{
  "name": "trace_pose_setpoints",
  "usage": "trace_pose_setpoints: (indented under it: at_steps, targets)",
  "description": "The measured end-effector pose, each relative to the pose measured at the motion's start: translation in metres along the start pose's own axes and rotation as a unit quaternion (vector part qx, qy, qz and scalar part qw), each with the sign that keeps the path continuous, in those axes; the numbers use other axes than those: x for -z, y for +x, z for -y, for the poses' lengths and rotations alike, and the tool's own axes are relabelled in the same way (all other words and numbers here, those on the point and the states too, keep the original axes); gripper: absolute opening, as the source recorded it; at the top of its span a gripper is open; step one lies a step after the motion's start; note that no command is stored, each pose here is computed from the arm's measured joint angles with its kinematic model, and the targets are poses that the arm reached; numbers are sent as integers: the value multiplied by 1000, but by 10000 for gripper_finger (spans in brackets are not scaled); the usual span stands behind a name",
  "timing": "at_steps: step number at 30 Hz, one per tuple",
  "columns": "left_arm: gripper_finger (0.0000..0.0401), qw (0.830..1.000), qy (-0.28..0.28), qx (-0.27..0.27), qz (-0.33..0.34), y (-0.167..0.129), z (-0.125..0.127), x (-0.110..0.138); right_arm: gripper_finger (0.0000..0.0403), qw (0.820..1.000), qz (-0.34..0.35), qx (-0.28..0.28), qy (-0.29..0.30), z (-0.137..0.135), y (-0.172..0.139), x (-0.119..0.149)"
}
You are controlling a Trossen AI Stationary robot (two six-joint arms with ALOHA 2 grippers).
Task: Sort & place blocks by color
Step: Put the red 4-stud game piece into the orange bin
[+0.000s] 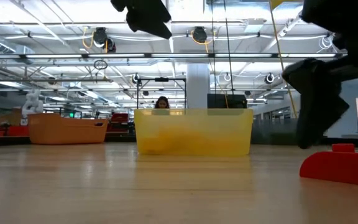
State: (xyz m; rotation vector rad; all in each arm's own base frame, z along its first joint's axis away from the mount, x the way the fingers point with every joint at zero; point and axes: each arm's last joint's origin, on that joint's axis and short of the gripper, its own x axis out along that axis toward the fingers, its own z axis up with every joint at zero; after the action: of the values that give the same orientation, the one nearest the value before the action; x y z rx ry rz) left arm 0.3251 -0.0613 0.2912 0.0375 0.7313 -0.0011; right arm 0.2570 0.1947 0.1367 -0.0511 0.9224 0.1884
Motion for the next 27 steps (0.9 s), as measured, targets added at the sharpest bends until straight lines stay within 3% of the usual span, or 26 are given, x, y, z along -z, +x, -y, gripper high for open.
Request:
trace_pose_setpoints:
  at_steps: [5,22,27]
  targets:
    - [274,1000,-6,-4,0,0,-3,0,329,999,5,13,-44,1,0,0]
    - [274,1000,-14,-1,-1,0,-1,0,328,998,-12,16,-66,0,14,7]
    - [274,1000,-14,-1,-1,0,-1,0,294,997,-10,17,-70,-1,14,6]
